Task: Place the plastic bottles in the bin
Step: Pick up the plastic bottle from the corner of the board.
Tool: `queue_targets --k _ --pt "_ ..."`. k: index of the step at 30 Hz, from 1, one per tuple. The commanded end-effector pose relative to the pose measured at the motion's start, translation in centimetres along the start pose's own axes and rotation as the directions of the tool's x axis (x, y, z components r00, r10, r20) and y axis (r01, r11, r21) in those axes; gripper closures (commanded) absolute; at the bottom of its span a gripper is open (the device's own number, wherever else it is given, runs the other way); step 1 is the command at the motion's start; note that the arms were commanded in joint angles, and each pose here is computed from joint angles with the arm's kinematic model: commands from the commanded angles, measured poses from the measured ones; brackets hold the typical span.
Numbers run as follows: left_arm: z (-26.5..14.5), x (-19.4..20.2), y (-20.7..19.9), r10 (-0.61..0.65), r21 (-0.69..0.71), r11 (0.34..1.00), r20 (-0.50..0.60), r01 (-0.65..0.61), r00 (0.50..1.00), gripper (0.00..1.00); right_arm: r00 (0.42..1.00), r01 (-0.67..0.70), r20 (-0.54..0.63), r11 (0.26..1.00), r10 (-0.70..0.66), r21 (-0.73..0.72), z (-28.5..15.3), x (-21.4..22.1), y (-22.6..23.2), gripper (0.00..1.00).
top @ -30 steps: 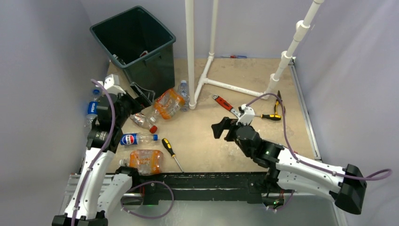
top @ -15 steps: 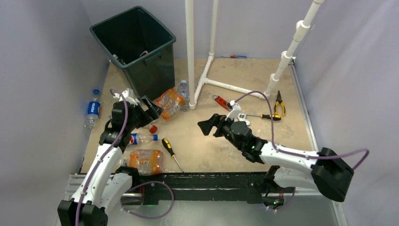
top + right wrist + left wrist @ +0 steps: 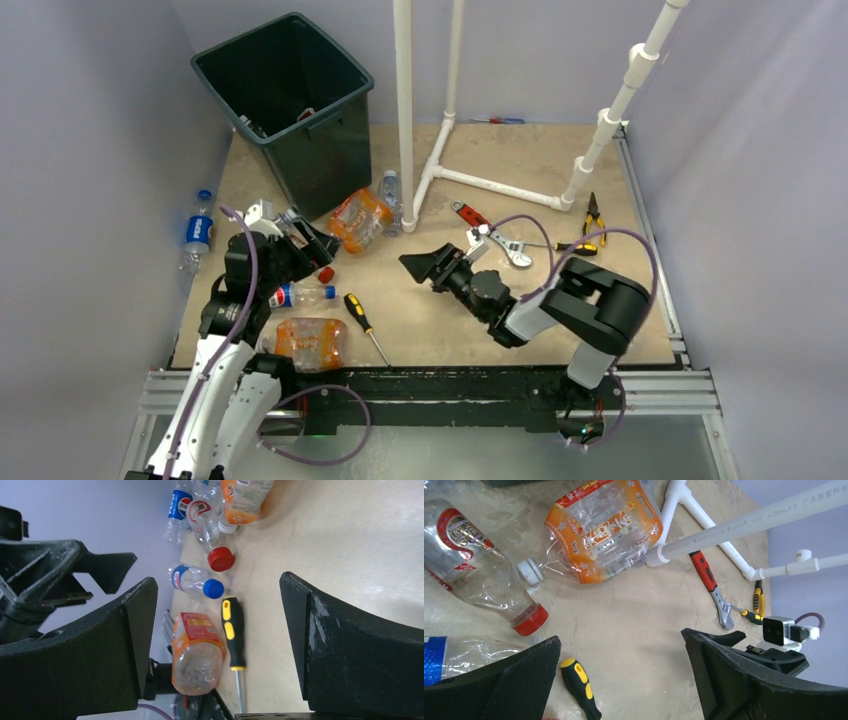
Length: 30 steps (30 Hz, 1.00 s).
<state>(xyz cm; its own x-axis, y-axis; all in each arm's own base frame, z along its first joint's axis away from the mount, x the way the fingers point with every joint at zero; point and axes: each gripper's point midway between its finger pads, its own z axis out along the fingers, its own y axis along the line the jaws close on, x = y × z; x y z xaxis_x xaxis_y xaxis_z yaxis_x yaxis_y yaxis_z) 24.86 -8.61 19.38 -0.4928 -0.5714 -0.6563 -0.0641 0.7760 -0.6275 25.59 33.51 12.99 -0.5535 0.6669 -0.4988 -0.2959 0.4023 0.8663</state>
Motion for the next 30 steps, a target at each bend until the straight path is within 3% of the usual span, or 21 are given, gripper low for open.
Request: queue_targets --k 1,12,16,20,25,30 --pt "-0.3 -0.2 0.3 0.017 -0.015 1.0 0.009 -0.017 1.0 0.03 0.973 -0.196 0.099 0.973 0.208 -0.119 2.5 -0.7 3.7 0.09" --pt "-0.6 -0.6 -0.1 0.038 -0.001 0.999 0.026 -0.038 0.999 0.03 0.948 -0.28 0.154 0.96 0.28 -0.018 6.1 2.6 0.5 0.1" --pt "-0.5 -0.5 -0.1 0.042 0.002 0.999 0.022 -0.042 0.999 0.03 0.966 -0.175 0.197 0.984 0.166 0.029 5.6 1.1 0.8 0.12" --pt "-0.4 -0.6 -0.2 0.045 0.006 0.999 0.026 -0.045 0.999 0.03 0.981 0.015 0.188 0.979 -0.054 0.203 3.4 -1.2 -0.1 0.1" --pt "-0.3 -0.7 -0.2 0.043 0.01 0.999 0.03 -0.043 0.999 0.03 0.945 0.224 0.07 0.789 -0.319 0.572 -2.8 -5.4 -4.8 0.06" --pt "0.0 -0.3 -0.4 0.02 0.03 0.999 0.024 -0.02 1.0 0.03 0.941 0.204 0.017 0.608 -0.337 0.767 -10.0 -11.0 -8.3 0.04"
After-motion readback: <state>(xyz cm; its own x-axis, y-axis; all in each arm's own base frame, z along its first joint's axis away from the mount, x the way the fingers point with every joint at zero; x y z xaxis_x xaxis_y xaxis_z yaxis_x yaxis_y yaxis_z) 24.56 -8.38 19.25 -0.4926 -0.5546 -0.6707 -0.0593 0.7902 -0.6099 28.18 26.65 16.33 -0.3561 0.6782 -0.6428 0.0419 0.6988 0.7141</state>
